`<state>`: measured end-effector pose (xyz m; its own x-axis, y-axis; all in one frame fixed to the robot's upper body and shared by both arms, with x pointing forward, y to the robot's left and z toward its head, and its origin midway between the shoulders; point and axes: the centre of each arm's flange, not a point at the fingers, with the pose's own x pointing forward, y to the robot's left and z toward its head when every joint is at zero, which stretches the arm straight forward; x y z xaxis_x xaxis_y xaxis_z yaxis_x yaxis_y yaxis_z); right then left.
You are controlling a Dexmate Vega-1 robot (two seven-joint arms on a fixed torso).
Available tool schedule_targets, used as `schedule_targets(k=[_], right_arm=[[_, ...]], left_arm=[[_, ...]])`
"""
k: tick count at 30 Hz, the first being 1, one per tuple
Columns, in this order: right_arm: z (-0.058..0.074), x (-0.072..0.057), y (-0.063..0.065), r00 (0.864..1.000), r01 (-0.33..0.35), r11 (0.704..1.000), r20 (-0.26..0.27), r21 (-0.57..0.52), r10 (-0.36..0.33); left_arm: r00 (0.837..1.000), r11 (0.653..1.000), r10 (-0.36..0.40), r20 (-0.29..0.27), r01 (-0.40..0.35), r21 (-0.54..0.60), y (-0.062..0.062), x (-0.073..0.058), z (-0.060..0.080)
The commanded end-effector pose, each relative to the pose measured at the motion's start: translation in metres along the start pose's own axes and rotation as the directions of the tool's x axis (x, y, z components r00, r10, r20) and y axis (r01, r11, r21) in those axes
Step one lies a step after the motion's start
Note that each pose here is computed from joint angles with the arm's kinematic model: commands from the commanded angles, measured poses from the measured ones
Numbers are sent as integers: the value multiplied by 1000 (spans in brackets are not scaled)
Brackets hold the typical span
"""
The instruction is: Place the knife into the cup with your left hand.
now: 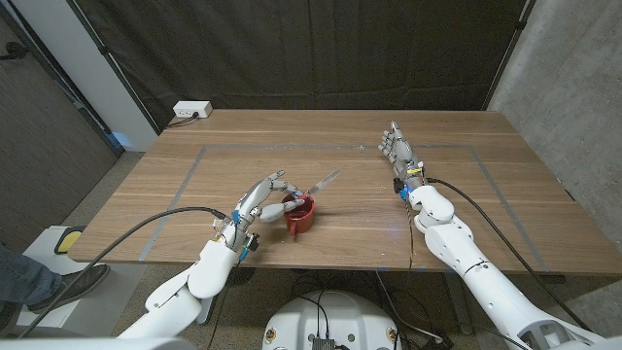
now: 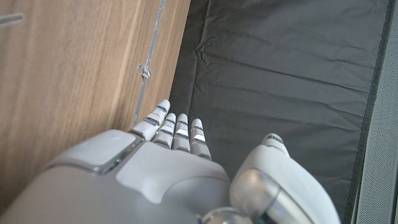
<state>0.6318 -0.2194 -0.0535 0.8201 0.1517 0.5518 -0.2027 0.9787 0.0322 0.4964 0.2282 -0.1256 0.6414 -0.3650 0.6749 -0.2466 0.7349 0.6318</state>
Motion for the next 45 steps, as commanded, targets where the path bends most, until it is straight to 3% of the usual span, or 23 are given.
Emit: schedule_targets(k=[1, 18, 31, 45], right_arm=[[-3, 0, 4, 1000, -2, 1000, 2, 11, 2], [-3, 1, 7, 1000, -12, 1000, -1, 5, 12], [-2, 0, 9, 1000, -18, 1000, 0, 2, 18], [-3, 2, 12, 1000, -23, 1000, -9, 7, 23]], left_arm=[[1000, 1000, -6, -29, 6, 9, 2, -5, -3], [999, 1000, 16, -39, -17, -9, 4, -10, -11], [999, 1000, 12, -40, -12, 4, 8, -13, -9], [993, 999, -5, -116, 9, 34, 11, -22, -17]])
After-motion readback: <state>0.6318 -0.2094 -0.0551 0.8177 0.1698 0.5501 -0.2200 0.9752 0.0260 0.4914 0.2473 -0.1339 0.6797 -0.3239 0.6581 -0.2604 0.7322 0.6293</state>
